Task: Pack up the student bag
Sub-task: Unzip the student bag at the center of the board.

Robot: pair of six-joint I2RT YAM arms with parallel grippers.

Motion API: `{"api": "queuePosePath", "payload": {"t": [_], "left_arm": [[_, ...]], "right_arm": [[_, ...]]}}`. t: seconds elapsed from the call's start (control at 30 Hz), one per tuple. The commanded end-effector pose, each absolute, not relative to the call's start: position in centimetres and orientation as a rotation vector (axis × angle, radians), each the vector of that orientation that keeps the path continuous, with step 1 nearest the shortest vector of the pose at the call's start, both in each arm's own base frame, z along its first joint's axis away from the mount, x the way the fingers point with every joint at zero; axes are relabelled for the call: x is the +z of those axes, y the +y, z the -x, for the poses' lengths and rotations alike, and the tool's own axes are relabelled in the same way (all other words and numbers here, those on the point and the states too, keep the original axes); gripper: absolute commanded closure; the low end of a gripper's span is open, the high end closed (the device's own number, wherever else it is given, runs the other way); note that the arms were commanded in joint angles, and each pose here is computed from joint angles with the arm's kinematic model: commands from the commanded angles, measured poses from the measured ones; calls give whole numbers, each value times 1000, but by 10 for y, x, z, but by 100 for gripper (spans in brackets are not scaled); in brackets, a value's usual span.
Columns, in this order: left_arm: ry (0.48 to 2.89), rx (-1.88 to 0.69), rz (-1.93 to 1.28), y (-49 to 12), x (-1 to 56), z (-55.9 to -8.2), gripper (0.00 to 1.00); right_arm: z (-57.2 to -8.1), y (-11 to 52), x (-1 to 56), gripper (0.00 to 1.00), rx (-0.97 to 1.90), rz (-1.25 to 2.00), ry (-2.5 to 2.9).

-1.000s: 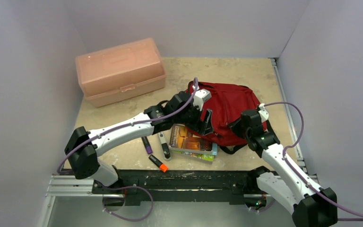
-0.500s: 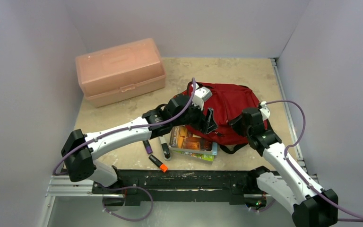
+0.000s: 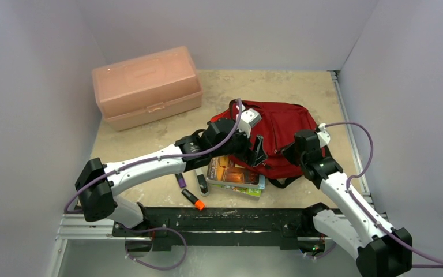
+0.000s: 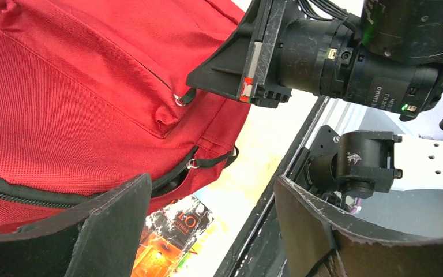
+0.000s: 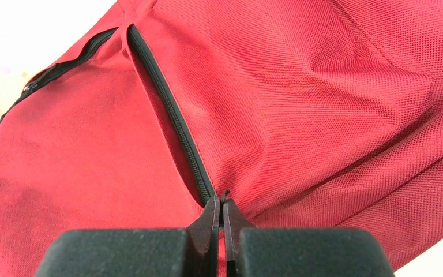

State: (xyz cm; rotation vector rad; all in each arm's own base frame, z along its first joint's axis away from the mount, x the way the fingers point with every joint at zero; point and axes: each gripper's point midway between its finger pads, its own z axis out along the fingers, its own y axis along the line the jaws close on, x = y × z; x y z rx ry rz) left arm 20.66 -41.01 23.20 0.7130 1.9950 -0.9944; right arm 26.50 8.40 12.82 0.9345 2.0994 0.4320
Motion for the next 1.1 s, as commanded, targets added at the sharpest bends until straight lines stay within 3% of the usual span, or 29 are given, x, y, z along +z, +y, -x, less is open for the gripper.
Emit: {"api": "queuePosePath", "payload": {"t": [0.0, 0.2, 0.43, 0.7, 0.97, 1.07], "left_arm": [[1894, -984, -736, -421, 251, -207, 21], [1739, -921, -717, -439, 246, -211, 17], [1549, -910, -683, -462, 223, -223, 26], [1663, -798, -673, -478, 173, -245, 36], [1752, -710, -666, -481, 138, -255, 37], [1773, -670, -679, -481, 128, -259, 50]], "right_arm": [[-282, 81, 148, 100, 432, -934, 2016], [-294, 84, 158, 100, 457, -889, 1967], [-296, 95, 173, 100, 540, -874, 1957], [-289, 90, 180, 100, 531, -885, 1950], [-292, 97, 188, 100, 559, -864, 1960], [-293, 99, 191, 100, 570, -858, 1963]]}}
